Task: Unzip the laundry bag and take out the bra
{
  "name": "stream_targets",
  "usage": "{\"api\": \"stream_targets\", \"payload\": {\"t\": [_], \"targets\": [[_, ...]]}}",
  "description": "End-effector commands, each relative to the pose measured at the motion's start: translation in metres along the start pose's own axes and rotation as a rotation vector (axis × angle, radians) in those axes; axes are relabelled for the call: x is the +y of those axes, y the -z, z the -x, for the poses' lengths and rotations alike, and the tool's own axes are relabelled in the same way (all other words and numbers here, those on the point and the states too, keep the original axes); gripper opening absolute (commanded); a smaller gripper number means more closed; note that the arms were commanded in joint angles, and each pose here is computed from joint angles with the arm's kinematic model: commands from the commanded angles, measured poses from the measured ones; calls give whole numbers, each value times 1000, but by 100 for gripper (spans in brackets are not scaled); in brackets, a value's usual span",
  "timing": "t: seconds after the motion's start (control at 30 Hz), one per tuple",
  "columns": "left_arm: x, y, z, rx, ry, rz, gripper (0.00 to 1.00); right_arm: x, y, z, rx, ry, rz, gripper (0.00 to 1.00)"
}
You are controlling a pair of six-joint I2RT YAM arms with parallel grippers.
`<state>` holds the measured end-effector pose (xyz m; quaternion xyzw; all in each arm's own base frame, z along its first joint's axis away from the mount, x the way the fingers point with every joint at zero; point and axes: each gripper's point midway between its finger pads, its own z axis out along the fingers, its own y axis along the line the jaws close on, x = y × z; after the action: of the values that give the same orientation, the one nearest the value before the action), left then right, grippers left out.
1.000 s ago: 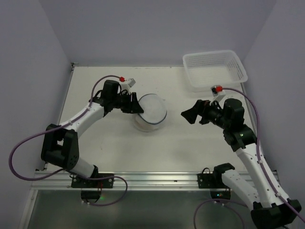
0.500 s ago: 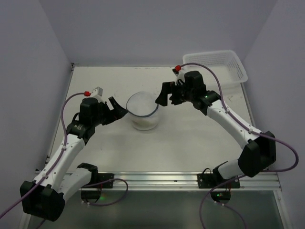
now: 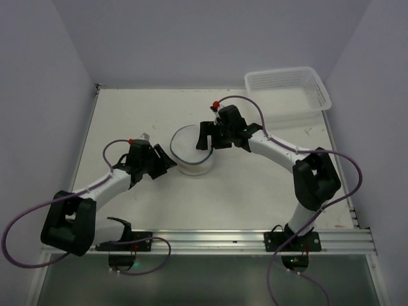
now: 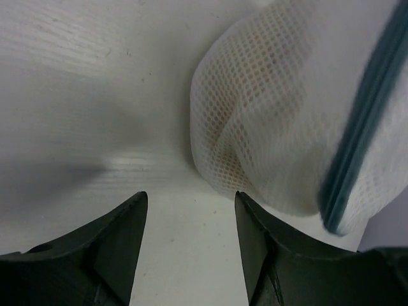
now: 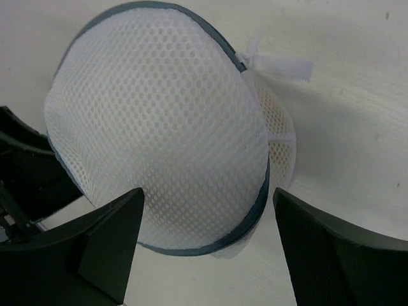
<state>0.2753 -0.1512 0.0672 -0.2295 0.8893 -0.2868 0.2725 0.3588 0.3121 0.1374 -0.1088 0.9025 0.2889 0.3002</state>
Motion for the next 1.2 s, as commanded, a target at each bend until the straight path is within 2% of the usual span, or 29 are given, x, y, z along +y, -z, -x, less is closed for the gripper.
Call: {"api": "stream_targets", "payload": {"t": [0.0, 0.13, 0.27, 0.37, 0.53, 0.7, 0.83, 1.0, 1.17], "targets": [[-32, -18, 40, -121, -52, -74, 60, 11, 10, -15, -30, -46, 4, 82], [-48, -42, 68, -146, -137, -61, 60, 27, 24, -61, 13, -106, 26, 76], [-69, -53, 88, -161, -230, -107, 63, 60, 38, -80, 33, -150, 104, 74], [-83, -53, 103, -178, -283, -138, 69, 85, 43, -87, 53, -135, 162, 75], [-83, -34, 131, -248, -283, -111, 88, 102, 63, -69, 20, -57, 180, 78], [-74, -3, 114, -214, -257, -78, 96, 91, 91, -50, -60, -4, 114, 80], [-58, 17, 89, -188, -229, -70, 96, 66, 114, -39, -105, -1, 28, 82], [-67, 35, 61, -151, -197, -170, 96, 17, 115, -27, -122, -118, -39, 82], [-70, 28, 54, -130, -202, -203, 96, 14, 98, -22, -117, -185, 14, 79]]}}
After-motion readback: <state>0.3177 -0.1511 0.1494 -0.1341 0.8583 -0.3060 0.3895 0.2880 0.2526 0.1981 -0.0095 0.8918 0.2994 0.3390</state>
